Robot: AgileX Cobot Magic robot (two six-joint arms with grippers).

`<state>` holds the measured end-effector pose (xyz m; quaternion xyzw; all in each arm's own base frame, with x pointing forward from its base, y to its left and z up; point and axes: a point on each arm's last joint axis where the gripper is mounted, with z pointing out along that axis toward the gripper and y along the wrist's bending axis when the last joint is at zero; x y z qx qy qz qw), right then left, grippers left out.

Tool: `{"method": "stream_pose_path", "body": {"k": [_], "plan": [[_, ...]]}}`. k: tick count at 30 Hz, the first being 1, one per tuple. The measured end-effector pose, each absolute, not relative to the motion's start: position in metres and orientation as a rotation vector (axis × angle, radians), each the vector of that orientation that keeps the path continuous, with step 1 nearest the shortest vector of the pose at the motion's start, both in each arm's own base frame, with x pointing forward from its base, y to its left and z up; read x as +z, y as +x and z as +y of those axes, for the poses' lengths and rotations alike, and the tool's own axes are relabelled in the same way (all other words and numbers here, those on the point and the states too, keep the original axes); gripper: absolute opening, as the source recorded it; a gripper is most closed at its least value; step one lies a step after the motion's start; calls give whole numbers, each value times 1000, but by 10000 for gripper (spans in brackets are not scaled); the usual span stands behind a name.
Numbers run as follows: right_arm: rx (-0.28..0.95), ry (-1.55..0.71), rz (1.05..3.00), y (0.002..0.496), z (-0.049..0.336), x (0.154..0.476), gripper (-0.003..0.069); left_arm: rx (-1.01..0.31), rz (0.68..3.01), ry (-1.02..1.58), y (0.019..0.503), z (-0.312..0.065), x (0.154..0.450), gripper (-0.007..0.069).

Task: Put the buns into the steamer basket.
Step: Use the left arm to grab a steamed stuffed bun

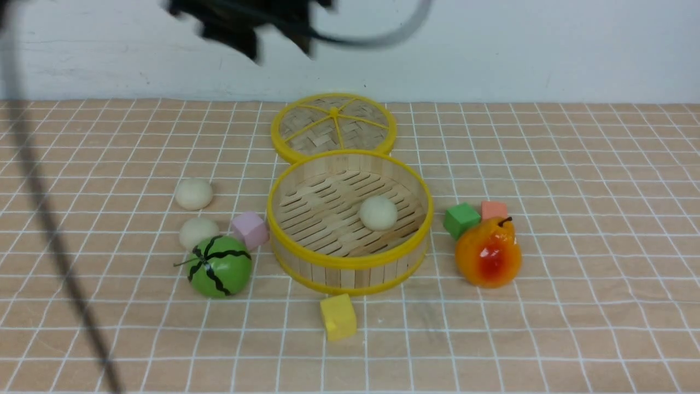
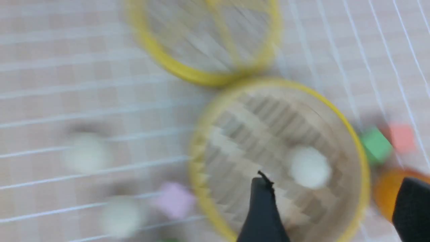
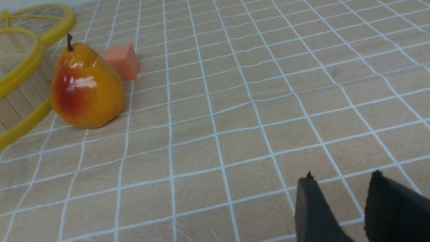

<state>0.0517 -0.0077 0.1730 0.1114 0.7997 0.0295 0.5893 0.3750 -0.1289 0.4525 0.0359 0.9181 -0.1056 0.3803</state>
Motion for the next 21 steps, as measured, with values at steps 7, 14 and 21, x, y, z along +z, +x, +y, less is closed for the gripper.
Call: {"method": "stream_pose_path", "body": {"k": [7,14,21], "plan": [[69,259,1862,52,-8,173,241,-185,2393,-164,380,-58,429,455],[69,259,1862,52,-8,173,241,-175,2526,-315,422,-41,328,389],[69,259,1862,52,-8,173,241,-163,2515,-265,461,-45,266,323]]}}
